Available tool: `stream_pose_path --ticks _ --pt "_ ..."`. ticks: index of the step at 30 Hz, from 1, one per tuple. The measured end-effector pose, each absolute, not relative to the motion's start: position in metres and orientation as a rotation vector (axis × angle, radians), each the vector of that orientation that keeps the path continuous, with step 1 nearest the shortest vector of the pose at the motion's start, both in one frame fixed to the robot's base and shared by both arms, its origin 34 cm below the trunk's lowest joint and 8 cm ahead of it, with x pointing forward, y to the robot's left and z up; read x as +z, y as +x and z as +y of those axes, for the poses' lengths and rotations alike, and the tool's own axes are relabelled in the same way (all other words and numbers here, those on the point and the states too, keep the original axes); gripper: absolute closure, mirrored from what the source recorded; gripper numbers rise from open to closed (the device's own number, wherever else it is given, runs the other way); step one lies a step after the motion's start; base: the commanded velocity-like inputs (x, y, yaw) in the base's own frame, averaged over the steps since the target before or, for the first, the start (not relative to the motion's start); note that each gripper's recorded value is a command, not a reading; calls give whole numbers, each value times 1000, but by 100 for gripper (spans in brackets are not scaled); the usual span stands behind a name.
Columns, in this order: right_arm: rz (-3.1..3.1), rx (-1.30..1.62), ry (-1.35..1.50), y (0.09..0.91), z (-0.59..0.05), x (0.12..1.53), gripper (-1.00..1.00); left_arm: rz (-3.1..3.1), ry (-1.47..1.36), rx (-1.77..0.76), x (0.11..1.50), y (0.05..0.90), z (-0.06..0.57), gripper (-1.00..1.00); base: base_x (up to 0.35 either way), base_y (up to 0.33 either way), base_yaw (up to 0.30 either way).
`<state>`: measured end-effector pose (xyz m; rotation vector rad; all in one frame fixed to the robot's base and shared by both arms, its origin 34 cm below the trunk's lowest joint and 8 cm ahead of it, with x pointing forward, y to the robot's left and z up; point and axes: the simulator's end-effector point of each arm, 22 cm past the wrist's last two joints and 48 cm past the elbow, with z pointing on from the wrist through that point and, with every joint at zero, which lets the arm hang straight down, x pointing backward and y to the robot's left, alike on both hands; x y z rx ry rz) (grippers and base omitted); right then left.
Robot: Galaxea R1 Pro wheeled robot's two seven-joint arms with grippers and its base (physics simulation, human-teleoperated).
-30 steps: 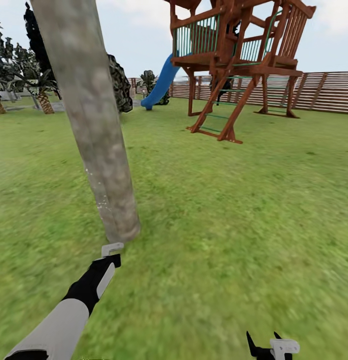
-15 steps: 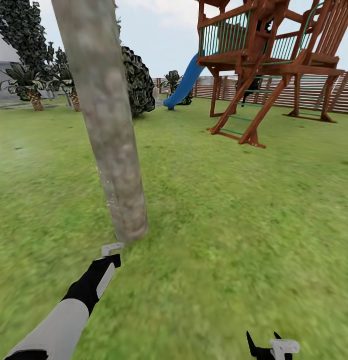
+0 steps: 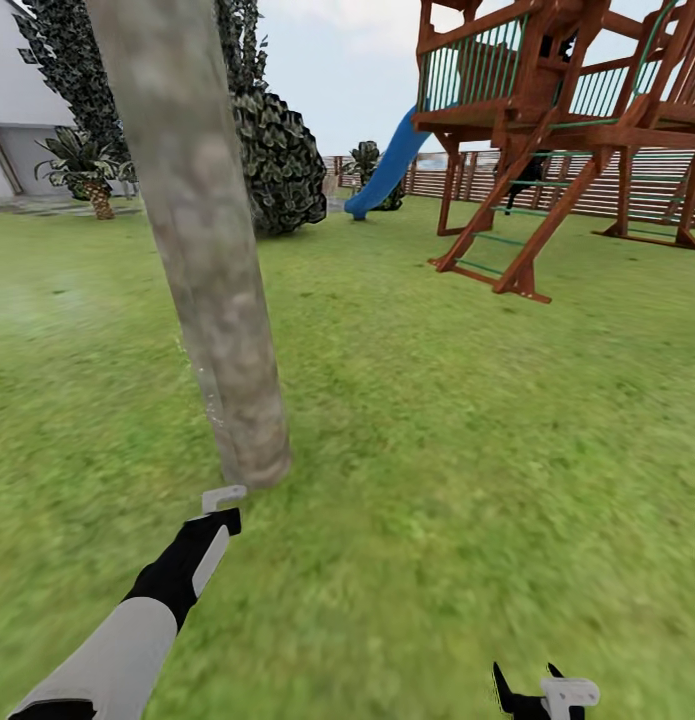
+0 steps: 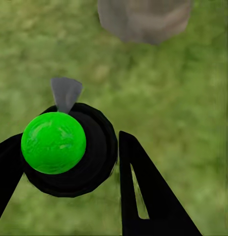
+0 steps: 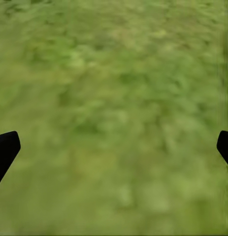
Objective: In the garden, pick up the pesticide atomizer on the floor and spray pesticide onto both trees until each tree trunk is fully covered.
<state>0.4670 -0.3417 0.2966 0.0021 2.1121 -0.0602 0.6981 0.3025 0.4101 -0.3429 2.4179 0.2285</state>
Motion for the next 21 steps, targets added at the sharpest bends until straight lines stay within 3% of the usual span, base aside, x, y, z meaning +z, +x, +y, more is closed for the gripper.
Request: stream_pose_path --ticks 8,13,21 --pt "2112 -59 3 467 -341 297 -100 2446 -365 235 400 691 309 100 17 -37 108" --pt "2112 -59 2 467 -341 297 -100 2440 -369 312 415 698 357 100 0 0 7" --pt "2113 -58 3 467 -341 296 -100 2515 -323 242 412 698 311 100 35 11 0"
